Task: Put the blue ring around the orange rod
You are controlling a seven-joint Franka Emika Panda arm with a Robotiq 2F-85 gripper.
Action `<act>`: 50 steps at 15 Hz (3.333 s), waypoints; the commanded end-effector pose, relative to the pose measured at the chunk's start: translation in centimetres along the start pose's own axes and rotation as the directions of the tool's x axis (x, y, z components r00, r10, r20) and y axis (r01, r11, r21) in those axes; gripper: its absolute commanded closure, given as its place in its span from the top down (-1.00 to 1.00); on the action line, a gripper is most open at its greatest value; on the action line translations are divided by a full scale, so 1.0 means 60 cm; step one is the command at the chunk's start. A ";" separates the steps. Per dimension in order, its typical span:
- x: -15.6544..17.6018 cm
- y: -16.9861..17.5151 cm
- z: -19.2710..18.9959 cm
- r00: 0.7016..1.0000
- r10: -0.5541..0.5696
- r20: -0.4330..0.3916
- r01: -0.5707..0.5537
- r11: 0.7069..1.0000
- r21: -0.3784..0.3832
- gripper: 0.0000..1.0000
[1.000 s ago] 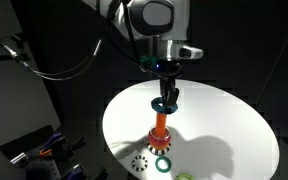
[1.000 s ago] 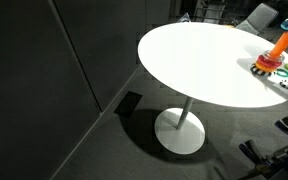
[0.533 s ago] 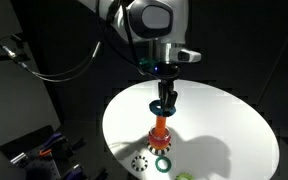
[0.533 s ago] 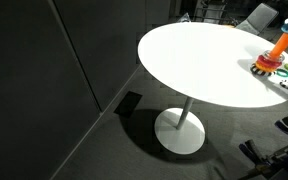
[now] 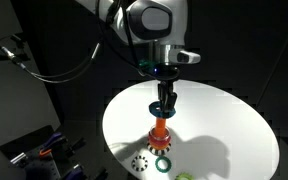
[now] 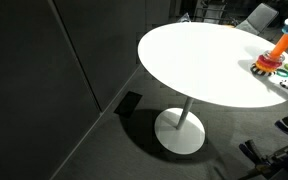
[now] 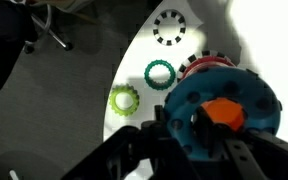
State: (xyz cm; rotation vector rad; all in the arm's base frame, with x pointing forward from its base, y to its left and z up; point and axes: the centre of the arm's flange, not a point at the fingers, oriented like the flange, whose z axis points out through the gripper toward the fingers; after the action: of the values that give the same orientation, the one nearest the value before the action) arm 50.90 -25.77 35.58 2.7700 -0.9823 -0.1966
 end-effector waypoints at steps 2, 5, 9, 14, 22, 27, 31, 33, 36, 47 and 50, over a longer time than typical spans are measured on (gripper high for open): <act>-0.005 0.007 0.001 0.999 0.015 -0.039 -0.016 1.000 -0.011 -0.80; -0.004 0.007 0.005 0.999 0.017 -0.049 -0.017 1.000 -0.004 -0.80; -0.004 0.007 0.010 0.998 0.017 -0.058 -0.016 1.000 0.002 -0.80; -0.005 0.009 0.011 0.999 0.010 -0.050 -0.010 1.000 0.001 -0.53; -0.005 0.011 0.011 0.999 0.008 -0.036 -0.008 1.000 0.001 1.00; -0.006 0.019 0.004 0.999 -0.031 -0.009 0.031 0.999 0.004 1.00; -0.021 0.021 -0.003 0.993 -0.118 0.009 0.118 0.993 -0.003 1.00; -0.031 0.020 -0.009 0.987 -0.158 0.007 0.158 0.987 -0.012 1.00; -0.049 0.017 -0.022 0.978 -0.210 -0.011 0.210 0.977 -0.025 1.00; -0.117 0.021 -0.042 0.944 -0.304 -0.131 0.307 0.952 0.004 1.00; -0.126 0.031 -0.051 0.928 -0.329 -0.172 0.340 0.940 0.035 1.00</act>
State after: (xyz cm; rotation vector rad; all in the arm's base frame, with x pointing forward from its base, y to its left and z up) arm 46.32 -22.06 38.33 2.9052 -0.5445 -0.0556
